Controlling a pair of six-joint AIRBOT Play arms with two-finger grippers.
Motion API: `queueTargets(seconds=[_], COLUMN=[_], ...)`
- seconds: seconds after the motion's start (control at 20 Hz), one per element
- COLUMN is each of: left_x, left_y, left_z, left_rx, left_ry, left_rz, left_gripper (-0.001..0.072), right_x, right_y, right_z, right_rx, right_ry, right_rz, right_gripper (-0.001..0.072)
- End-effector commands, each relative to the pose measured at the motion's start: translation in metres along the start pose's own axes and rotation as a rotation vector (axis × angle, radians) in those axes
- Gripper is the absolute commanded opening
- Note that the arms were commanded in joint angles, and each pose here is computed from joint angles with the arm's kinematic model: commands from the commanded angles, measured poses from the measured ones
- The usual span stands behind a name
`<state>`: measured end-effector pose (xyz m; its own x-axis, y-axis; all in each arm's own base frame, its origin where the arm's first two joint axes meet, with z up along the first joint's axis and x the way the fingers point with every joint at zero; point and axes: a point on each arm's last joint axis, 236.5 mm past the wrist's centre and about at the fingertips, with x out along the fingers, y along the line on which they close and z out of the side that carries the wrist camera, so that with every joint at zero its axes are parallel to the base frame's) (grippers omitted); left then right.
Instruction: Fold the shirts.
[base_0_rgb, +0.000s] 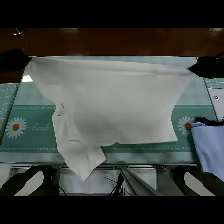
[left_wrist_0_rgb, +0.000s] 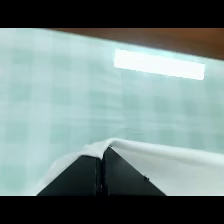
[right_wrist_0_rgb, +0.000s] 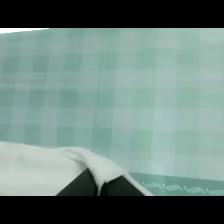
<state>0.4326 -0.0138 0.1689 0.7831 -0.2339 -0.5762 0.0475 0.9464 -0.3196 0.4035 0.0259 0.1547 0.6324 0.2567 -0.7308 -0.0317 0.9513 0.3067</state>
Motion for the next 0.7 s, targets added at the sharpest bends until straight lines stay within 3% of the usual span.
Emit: queueTargets(seconds=[0.0, 0.3, 0.5, 0.65], left_x=[0.091, 0.169, 0.165, 0.120], left_y=[0.015, 0.029, 0.014, 0.000], left_z=[-0.010, -0.023, -0.045, -0.060], left_rx=[-0.084, -0.255, -0.353, -0.227], left_ry=[0.055, 0.123, 0.230, 0.361], left_rz=[0.002, 0.000, -0.056, -0.113], left_gripper=[0.0020, 0.0021, 0.0021, 0.0020], right_x=[0.107, 0.210, 0.226, 0.204], right_y=[-0.027, -0.053, -0.050, -0.054], right_z=[0.025, 0.066, 0.060, 0.037], right_rx=[0.096, 0.175, 0.229, 0.158], right_ry=[0.031, 0.077, 0.122, 0.236], right_rz=[0.040, 0.071, 0.130, 0.157], right_gripper=[0.0031, 0.0031, 0.0031, 0.0031])
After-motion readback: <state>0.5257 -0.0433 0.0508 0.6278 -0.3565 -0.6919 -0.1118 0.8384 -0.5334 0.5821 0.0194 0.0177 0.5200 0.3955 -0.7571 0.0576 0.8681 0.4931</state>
